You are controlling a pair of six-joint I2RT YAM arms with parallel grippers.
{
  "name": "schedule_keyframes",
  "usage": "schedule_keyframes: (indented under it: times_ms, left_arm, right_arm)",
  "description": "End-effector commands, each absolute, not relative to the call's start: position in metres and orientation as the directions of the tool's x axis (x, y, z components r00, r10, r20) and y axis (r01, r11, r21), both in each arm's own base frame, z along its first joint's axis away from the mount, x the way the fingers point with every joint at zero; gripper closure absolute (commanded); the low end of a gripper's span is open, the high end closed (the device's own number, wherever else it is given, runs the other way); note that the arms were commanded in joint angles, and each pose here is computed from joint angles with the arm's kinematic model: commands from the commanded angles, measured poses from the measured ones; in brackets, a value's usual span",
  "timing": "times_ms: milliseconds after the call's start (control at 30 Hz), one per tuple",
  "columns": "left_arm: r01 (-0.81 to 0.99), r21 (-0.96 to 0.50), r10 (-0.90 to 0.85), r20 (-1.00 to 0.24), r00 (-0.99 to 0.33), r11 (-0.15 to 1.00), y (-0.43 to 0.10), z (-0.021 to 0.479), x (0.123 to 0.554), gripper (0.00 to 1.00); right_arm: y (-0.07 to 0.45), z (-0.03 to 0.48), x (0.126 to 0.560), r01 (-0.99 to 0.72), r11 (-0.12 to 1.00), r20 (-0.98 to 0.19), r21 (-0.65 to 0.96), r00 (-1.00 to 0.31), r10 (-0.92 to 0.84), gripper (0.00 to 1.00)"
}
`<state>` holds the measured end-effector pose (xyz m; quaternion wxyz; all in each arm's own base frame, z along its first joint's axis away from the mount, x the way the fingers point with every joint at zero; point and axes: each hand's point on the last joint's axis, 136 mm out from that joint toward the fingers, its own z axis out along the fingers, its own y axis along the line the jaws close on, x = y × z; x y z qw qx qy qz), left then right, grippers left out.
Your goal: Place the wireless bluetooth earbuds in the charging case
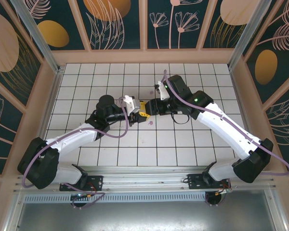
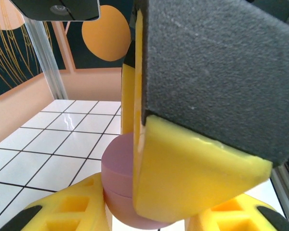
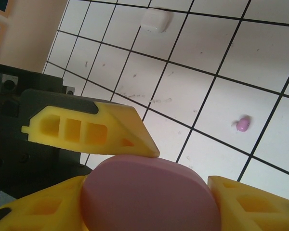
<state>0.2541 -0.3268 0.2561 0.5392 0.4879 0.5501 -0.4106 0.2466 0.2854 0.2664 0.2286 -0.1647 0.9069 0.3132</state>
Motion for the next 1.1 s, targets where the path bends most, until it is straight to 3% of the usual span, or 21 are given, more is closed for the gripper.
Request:
schedule_keyframes:
  times_ms: [0,267,467,600,1067]
  left_arm:
    - [0.983,0.067,0.041,-0.997,0.060,0.173,-0.327,0.270,0.247,0.79]
    - [0.976,-0.072,-0.093,-0.994,-0.053,0.205,-0.305,0.285,0.246,0.86]
    - [0.971,-0.137,-0.188,-0.977,-0.100,0.197,-0.283,0.313,0.238,0.88]
    - [0.966,-0.170,-0.205,-0.970,-0.129,0.197,-0.275,0.325,0.233,0.93]
    - [0.964,-0.216,-0.198,-0.963,-0.184,0.153,-0.274,0.346,0.222,0.96]
  right_arm:
    - [0.287,0.286,0.245,-0.488,0.717,-0.580,0.498,-0.802,-0.143,0.36]
    - [0.266,0.335,0.251,-0.518,0.673,-0.716,0.527,-0.698,0.024,0.26]
    - [0.256,0.365,0.238,-0.619,0.574,-0.805,0.536,-0.580,0.125,0.25]
    - [0.269,0.358,0.230,-0.679,0.499,-0.813,0.538,-0.575,0.094,0.24]
    - [0.315,0.348,0.206,-0.793,0.346,-0.839,0.501,-0.543,-0.031,0.23]
